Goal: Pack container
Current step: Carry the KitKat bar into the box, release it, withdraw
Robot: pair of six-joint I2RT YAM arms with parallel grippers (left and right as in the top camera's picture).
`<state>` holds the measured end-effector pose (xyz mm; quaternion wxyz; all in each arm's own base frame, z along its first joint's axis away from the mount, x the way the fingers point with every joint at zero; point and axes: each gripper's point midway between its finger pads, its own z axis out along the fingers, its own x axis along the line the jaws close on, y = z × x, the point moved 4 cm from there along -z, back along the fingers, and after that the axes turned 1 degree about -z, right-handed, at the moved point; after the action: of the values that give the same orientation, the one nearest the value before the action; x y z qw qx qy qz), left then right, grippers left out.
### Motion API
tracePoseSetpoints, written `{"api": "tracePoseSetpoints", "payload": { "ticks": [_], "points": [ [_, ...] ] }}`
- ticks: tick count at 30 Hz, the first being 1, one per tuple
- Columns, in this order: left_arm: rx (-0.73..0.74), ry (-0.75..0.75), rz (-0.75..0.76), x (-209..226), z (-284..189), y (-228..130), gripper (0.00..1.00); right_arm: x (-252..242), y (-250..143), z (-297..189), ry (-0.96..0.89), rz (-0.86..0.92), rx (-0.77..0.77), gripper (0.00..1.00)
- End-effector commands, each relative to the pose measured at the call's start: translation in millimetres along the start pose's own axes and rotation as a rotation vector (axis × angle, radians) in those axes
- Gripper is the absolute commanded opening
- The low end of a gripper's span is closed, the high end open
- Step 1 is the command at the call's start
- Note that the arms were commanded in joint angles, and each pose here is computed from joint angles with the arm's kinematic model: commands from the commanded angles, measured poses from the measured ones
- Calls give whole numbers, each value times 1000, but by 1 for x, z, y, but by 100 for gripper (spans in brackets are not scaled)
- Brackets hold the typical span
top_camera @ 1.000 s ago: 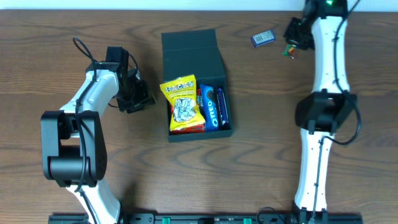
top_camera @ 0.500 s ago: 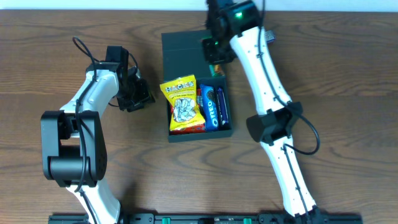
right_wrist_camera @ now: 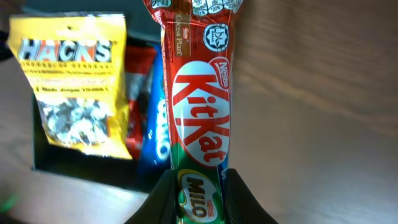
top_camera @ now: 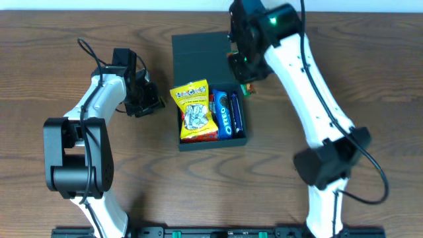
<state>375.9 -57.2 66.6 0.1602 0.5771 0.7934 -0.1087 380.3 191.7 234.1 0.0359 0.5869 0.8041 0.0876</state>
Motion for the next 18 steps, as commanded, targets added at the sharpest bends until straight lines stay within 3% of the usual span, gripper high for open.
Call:
{"api": "tracePoseSetpoints", "payload": {
  "ticks": [1,9,18],
  "points": [
    [-15,-2,-7,-1,-5,2,44,24,-21,35,46,-34,101,1],
    [-14,-1,-7,-1,-5,2,44,58,-67,88,22,-18,256,2],
    [-14,-1,2,-1,-5,2,44,48,-56,102,-84,187,170,2]
  ]
}}
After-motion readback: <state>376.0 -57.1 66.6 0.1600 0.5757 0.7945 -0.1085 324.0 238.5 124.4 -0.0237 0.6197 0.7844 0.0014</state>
